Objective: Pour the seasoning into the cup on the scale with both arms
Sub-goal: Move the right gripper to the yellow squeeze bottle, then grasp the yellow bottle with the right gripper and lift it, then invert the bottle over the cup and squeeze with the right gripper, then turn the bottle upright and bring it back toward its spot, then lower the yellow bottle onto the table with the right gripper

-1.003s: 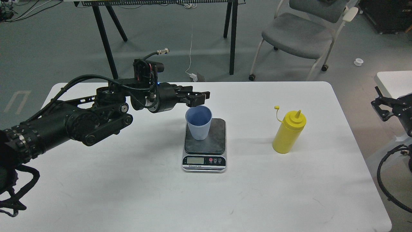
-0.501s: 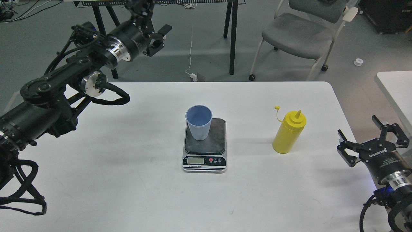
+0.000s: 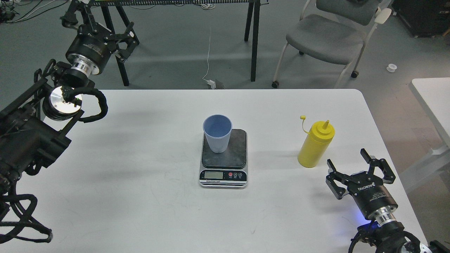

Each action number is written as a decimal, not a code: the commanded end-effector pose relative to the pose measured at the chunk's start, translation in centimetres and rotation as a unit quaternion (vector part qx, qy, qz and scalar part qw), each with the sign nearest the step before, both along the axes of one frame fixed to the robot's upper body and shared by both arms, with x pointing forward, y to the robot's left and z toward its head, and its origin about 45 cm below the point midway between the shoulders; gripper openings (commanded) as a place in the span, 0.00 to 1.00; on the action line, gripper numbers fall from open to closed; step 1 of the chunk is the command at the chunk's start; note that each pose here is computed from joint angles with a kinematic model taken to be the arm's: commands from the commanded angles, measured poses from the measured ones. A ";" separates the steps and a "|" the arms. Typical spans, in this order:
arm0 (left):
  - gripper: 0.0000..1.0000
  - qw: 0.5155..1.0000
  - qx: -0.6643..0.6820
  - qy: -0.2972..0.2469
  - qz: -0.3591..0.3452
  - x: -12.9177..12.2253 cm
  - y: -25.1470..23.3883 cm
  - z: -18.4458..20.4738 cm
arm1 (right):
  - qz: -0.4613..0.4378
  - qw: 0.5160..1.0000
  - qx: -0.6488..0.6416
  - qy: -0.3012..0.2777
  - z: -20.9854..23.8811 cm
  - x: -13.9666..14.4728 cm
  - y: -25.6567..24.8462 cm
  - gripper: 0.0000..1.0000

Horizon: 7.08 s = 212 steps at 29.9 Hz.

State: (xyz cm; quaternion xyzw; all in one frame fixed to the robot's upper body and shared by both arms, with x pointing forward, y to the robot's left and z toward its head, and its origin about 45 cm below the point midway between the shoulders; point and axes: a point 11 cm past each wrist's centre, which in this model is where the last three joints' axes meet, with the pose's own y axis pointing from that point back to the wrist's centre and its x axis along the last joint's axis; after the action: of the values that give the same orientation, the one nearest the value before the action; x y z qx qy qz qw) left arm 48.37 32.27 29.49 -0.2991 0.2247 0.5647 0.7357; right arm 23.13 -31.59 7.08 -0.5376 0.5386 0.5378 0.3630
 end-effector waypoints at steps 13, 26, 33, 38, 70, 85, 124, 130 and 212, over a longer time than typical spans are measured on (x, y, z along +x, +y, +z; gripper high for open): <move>0.99 1.000 0.017 -0.003 0.012 -0.3 1.9 0.7 | -0.011 1.000 0.020 -0.007 -0.8 2.9 2.1 0.99; 0.99 1.000 0.026 0.002 0.016 -0.7 2.6 0.3 | -0.024 0.999 0.034 -0.004 -1.8 6.6 4.6 0.98; 0.99 0.999 0.028 0.004 0.014 -0.7 2.5 0.2 | -0.022 0.999 0.023 -0.014 -1.2 8.6 4.6 0.89; 0.99 0.999 0.029 0.004 0.015 -0.7 2.5 0.2 | -0.020 0.999 0.020 -0.018 -0.9 9.0 4.6 0.53; 1.00 0.998 -0.056 0.007 0.006 -4.9 5.2 -4.8 | 0.225 0.668 -0.625 -0.337 21.4 21.0 14.1 0.36; 1.00 0.998 -0.052 0.016 0.012 -5.5 5.7 -5.7 | 0.251 0.318 -0.809 -0.425 19.0 21.4 22.8 0.36; 1.00 0.999 -0.050 0.014 0.009 -5.5 5.7 -5.4 | 0.194 0.207 -0.864 -0.416 19.3 23.2 21.1 0.36; 1.00 0.999 -0.051 0.008 0.006 -5.3 5.3 -5.0 | 0.177 0.358 -0.841 -0.366 21.4 23.4 16.4 0.36; 1.00 0.999 -0.037 0.016 -0.018 -5.5 3.5 -4.1 | 0.065 0.996 -0.061 -0.016 -1.1 6.7 4.8 0.98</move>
State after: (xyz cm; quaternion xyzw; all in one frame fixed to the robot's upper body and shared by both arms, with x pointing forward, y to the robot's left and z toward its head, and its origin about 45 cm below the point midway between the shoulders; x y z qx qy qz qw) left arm 42.92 35.64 25.41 -0.3135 0.2631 0.5466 0.7306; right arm 30.31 -26.43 6.28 -0.6035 0.5240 0.5172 0.3063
